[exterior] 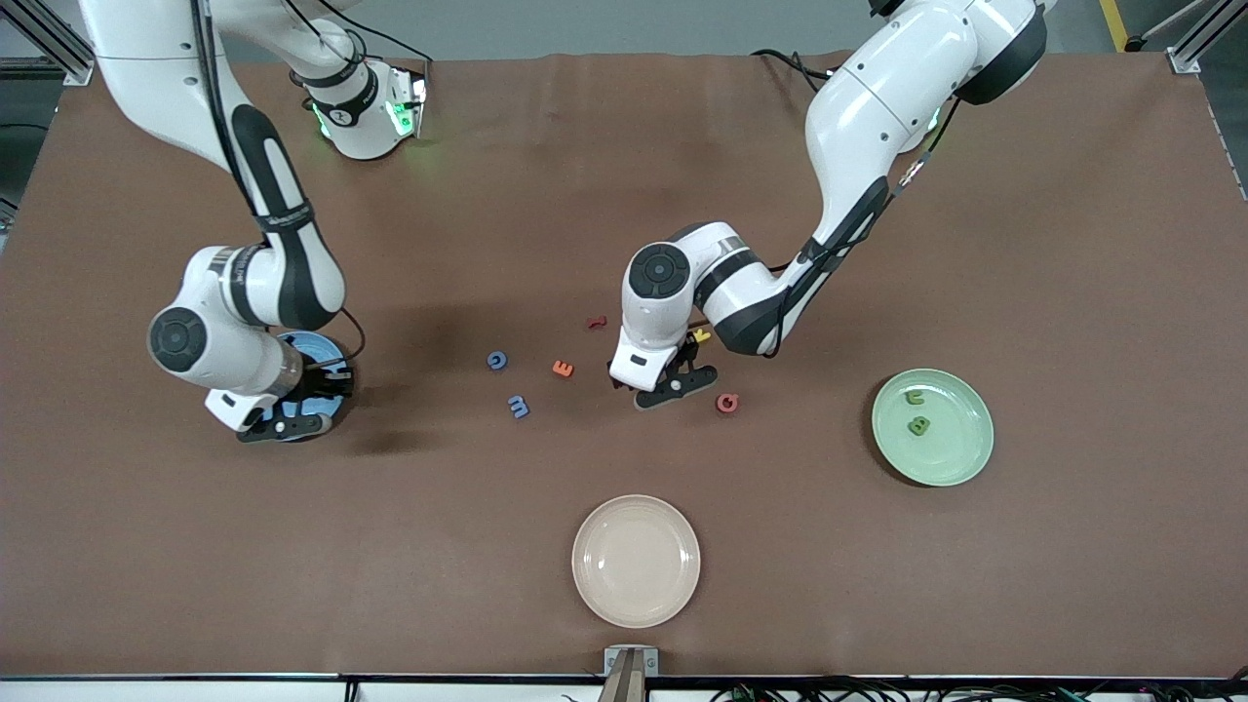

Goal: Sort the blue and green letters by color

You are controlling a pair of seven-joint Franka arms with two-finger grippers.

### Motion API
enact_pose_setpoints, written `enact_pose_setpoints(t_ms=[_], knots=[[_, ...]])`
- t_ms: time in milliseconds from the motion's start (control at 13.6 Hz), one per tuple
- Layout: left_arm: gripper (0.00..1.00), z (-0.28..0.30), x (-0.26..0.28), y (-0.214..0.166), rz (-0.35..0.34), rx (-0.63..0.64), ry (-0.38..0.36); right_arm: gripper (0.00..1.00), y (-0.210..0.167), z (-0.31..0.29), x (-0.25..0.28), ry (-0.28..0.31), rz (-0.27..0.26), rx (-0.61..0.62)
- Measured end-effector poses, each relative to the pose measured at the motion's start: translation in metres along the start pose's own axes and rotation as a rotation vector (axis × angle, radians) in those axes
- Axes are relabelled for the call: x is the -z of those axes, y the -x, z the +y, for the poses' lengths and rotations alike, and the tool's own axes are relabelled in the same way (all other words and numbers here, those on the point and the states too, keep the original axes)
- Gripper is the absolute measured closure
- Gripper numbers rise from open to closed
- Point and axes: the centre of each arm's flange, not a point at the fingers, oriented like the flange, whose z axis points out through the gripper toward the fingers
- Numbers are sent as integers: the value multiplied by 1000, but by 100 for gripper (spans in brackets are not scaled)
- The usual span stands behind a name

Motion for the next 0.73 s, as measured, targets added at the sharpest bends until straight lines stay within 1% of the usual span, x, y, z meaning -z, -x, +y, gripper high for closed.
enact_pose_setpoints(t_ms=[147,294,367,514,735], knots=[[18,-1,-2,0,-2,6,-3,73,5,23,-1,-2,-2,23],[19,-3,-6,-3,-2,47,-9,73,8,35,-2,2,-6,36],[22,-5,-9,-5,0,58,-14,73,9,37,-3,3,-9,38],[23,-8,-12,-10,4,73,-21,73,13,38,-9,2,-22,40],[24,-9,-17,-8,-11,153,-26,73,17,38,-14,4,-33,42]])
